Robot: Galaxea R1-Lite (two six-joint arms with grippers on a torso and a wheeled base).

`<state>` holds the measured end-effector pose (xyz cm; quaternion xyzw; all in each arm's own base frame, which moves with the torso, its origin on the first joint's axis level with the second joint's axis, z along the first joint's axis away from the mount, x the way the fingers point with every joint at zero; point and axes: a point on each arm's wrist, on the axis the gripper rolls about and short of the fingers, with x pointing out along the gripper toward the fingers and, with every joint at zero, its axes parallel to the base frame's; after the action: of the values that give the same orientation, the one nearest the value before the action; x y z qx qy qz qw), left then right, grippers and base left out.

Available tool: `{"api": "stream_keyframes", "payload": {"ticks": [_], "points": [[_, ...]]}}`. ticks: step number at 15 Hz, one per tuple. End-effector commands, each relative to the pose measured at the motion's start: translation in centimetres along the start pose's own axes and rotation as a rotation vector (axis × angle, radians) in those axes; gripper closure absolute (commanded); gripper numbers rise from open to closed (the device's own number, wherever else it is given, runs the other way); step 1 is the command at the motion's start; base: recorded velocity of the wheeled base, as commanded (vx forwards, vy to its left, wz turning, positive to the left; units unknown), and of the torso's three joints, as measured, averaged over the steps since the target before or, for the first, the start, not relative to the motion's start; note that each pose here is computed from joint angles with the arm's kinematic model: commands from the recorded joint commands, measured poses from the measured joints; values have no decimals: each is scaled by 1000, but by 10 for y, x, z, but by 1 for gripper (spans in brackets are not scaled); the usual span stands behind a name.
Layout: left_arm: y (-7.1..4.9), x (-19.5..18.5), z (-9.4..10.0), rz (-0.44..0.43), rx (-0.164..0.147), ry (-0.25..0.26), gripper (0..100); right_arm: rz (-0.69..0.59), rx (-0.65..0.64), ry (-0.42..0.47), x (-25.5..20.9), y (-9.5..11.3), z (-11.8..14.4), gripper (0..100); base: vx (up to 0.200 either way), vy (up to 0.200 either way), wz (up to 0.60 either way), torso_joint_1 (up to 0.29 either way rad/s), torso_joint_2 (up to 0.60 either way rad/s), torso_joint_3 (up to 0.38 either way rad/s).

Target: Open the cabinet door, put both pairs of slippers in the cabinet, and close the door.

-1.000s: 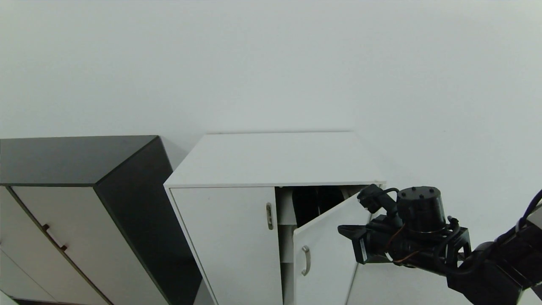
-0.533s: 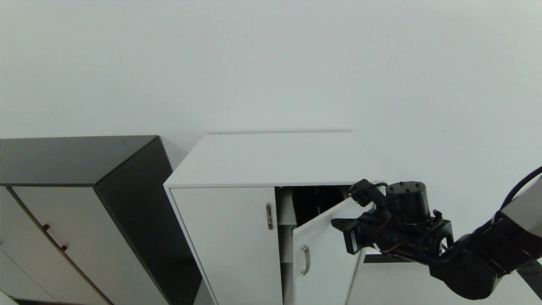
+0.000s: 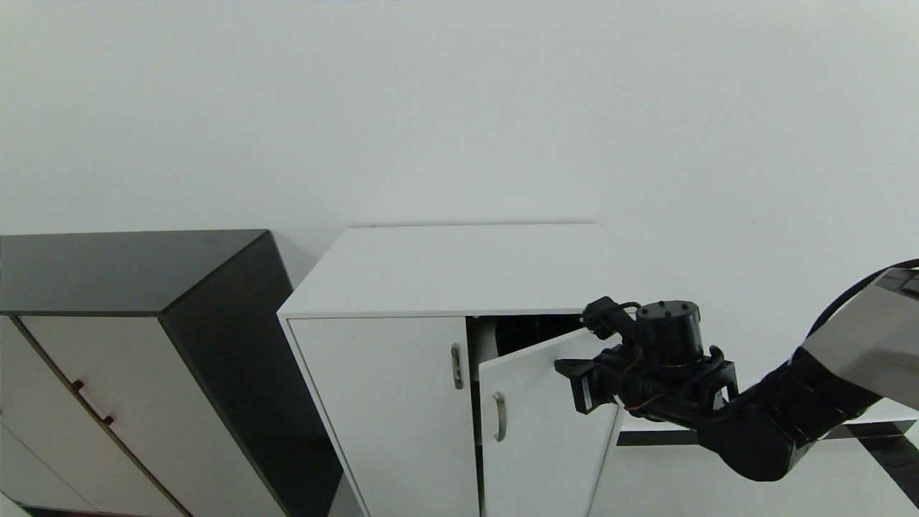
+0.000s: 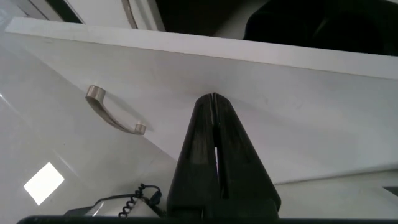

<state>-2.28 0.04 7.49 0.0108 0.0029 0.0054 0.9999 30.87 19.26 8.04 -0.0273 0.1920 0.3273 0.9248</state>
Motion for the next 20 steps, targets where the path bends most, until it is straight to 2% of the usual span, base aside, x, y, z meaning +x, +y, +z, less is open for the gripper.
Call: {"api": "stream_keyframes", "payload": {"ticks": [1, 7, 20], "points": [[0, 0, 0, 0, 0, 0, 100, -6, 5, 9, 11, -3, -4, 100, 0, 0, 0, 0, 0, 0], [0, 0, 0, 0, 0, 0, 100, -35, 19, 11, 28, -19, -6, 100, 0, 0, 0, 0, 0, 0], [0, 0, 0, 0, 0, 0, 100, -54, 26, 5, 45, -30, 0, 100, 0, 0, 0, 0, 0, 0]]}}
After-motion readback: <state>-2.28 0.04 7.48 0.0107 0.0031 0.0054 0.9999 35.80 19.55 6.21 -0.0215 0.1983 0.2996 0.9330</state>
